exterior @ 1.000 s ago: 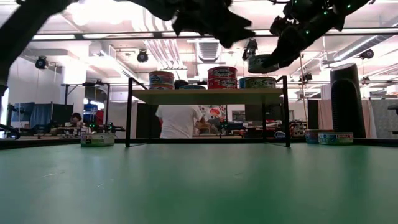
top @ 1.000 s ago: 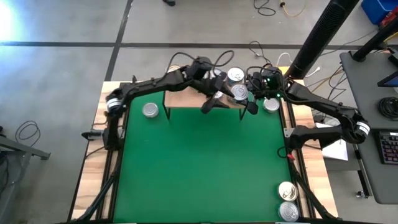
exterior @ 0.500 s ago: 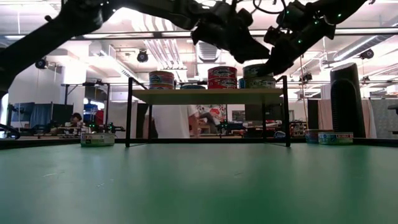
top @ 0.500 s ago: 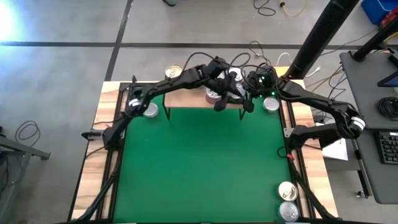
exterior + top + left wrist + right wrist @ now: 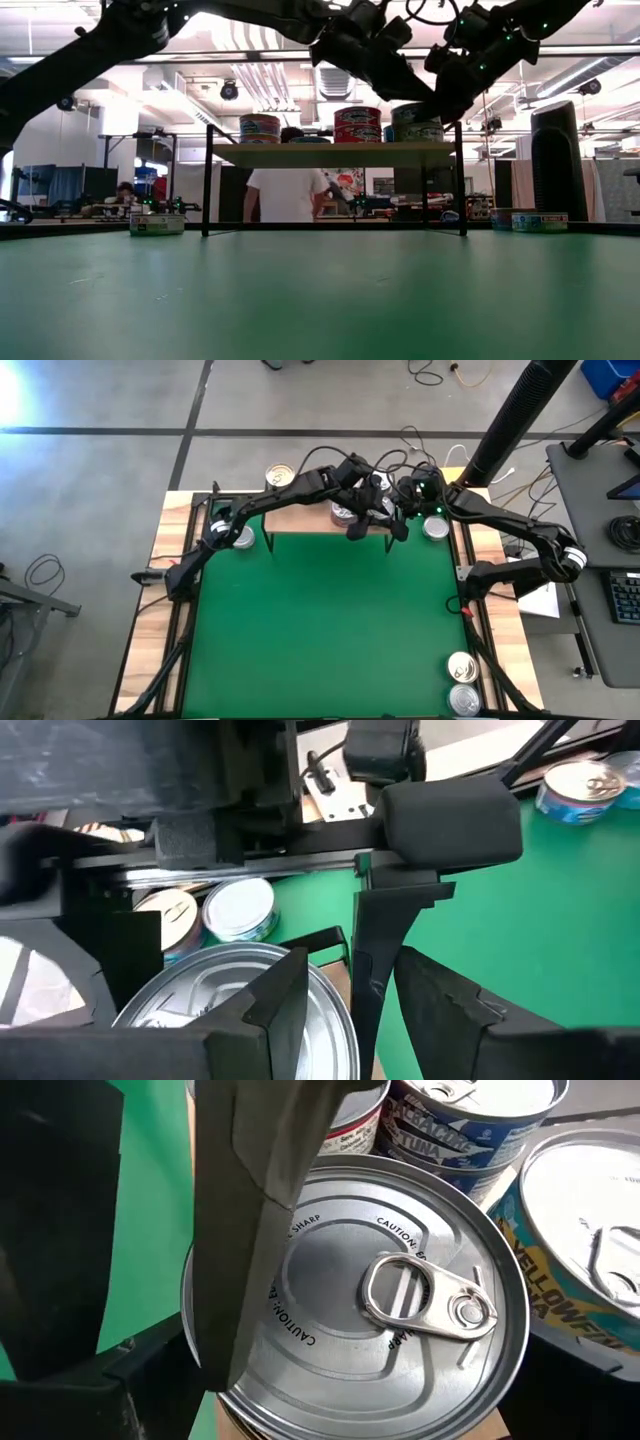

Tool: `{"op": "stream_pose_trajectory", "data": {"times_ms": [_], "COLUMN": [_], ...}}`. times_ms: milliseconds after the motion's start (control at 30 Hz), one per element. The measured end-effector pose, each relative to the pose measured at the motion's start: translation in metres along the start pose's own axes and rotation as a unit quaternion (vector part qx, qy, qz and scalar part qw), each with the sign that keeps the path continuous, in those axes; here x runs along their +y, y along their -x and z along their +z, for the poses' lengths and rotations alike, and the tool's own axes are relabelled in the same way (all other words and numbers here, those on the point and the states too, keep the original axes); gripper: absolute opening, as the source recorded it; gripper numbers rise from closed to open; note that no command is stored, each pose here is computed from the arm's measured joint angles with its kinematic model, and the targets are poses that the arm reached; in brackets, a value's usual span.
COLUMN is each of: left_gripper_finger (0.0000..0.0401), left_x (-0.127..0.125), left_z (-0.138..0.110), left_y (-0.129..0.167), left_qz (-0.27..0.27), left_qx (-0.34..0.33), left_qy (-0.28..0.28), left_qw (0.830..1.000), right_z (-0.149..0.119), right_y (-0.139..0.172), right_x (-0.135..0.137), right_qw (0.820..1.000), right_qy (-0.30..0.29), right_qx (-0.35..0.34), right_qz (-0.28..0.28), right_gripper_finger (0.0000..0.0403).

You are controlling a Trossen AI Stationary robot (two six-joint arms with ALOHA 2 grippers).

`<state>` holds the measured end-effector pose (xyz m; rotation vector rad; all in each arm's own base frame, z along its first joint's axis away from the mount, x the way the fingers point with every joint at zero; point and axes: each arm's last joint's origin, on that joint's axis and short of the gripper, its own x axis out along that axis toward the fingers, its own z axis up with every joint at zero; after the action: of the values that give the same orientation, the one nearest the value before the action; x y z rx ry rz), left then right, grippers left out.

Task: Stack canned seafood by type on shelf
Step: Stack the green tuna can on top of the green tuna can on the shelf

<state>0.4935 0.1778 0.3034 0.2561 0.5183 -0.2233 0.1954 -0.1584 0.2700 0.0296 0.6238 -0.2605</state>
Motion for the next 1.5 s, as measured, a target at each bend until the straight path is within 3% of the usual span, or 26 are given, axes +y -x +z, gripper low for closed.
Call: {"op": "stream_pose_trajectory", "data": {"times_ms": [233,467,533,867,1067,1200,1367,1500], "left_gripper_finger": [0.0136,0.0131,0.0121,0.0022,0.0004,0.0001,0.0001,0.0001], "left_x": [0.003,0.005,0.011,0.027,0.025,0.021,0.021,0.021], "left_z": [0.0,0.007,0.012,0.021,0.002,0.003,-0.001,-0.005], "left_y": [-0.001,0.007,0.015,0.047,0.032,0.03,0.022,0.017], "left_qz": [0.026,0.039,0.066,0.093,0.052,0.002,0.038,0.038], "left_qx": [-0.001,-0.011,-0.024,-0.046,-0.012,-0.037,-0.01,-0.005], "left_qy": [0.027,-0.009,-0.018,-0.019,0.011,0.016,0.02,0.023], "left_qw": [0.999,0.999,0.997,0.994,0.999,0.999,0.999,0.999], "right_z": [0.0,-0.001,-0.001,-0.002,-0.002,-0.001,0.0,0.001], "right_y": [0.0,0.001,0.0,0.0,0.0,0.0,-0.001,-0.001], "right_x": [-0.001,-0.001,0.001,0.001,0.001,0.001,0.001,0.002], "right_qw": [1.0,1.0,1.0,1.0,1.0,1.0,1.0,1.0], "right_qy": [-0.001,-0.004,-0.004,-0.002,-0.007,-0.009,-0.009,-0.008], "right_qx": [0.002,0.006,0.007,0.007,0.007,0.004,-0.008,-0.012], "right_qz": [-0.009,-0.008,0.003,0.005,0.005,0.003,0.021,0.025], "right_gripper_finger": [0.0384,0.0394,0.0397,0.0399,0.04,0.04,0.04,0.04]}}
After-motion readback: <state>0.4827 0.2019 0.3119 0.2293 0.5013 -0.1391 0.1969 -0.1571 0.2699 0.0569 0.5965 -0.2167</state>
